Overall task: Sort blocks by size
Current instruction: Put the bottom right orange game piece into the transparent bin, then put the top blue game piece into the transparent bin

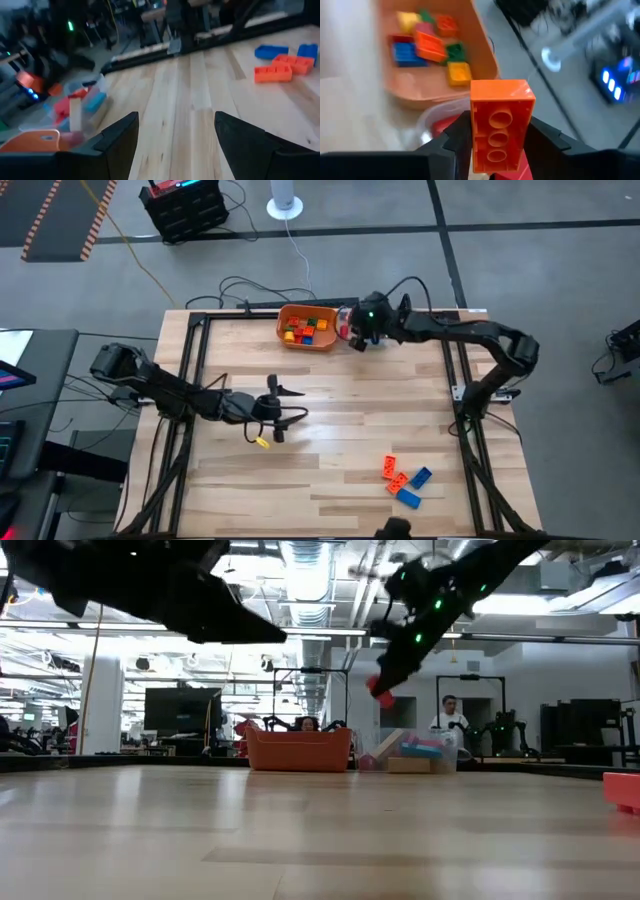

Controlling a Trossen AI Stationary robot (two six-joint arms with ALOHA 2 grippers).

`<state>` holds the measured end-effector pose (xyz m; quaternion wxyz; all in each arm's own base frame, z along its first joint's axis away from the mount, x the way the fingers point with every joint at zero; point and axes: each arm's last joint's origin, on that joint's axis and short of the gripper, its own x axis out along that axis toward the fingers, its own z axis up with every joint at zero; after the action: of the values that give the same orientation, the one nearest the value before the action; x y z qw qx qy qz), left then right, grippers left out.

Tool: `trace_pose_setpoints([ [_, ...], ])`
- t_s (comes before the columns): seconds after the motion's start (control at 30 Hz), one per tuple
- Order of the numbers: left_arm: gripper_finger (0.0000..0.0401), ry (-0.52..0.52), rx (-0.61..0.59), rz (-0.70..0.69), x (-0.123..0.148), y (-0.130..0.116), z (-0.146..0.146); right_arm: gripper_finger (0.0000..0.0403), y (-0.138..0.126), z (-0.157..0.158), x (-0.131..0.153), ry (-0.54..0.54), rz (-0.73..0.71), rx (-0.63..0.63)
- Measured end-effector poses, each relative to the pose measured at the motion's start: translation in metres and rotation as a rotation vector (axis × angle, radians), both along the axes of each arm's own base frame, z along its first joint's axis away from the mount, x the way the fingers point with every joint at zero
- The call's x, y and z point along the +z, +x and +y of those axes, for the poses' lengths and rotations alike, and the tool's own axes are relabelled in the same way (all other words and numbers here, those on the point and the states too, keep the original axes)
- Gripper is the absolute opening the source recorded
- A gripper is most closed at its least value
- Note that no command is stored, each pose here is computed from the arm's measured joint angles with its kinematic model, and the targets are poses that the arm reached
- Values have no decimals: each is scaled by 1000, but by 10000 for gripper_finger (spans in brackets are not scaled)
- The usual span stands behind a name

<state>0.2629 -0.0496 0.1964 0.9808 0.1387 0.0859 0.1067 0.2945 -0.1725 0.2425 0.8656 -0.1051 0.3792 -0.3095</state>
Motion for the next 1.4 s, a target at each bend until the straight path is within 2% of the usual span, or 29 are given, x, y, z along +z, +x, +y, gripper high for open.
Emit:
trace_pose_setpoints([
  [0.17, 253, 16, 6, -18, -2, -3, 2, 170, 9, -28, -27, 147, -29, -85],
  [0.27, 253, 10, 8, -18, -2, -3, 2, 178, 18, -36, -43, 195, 8, -100],
  [0.37, 253, 8, 7, -9, -3, -3, 2, 206, 25, -39, -50, 204, 24, -100],
  [0.5, 253, 9, 8, 7, -5, -3, 2, 250, 27, -40, -40, 204, 76, -76],
  [0.6, 253, 11, 9, 15, -5, -3, 2, 262, 23, -31, -15, 196, 106, -45],
  [0.7, 253, 15, 9, 17, -5, -3, 2, 263, 15, -8, 15, 191, 87, -9],
  [0.77, 253, 15, 9, 18, -5, -3, 2, 262, 9, 13, 27, 233, 98, 12],
  [0.9, 253, 15, 10, 27, -6, -3, 2, 262, 2, 69, 37, 473, 142, 93],
  [1.07, 253, 5, 12, 40, -8, -4, 2, 263, 6, 157, 21, 627, 234, 113],
  [1.17, 253, -15, 15, 36, -8, -4, 2, 263, 6, 202, 5, 704, 277, 60],
  [1.27, 253, -17, 13, 41, -9, -4, 2, 263, -3, 232, -5, 745, 373, -4],
  [1.4, 253, 9, 1, 44, -8, -4, 2, 263, -24, 263, -9, 737, 515, -47],
])
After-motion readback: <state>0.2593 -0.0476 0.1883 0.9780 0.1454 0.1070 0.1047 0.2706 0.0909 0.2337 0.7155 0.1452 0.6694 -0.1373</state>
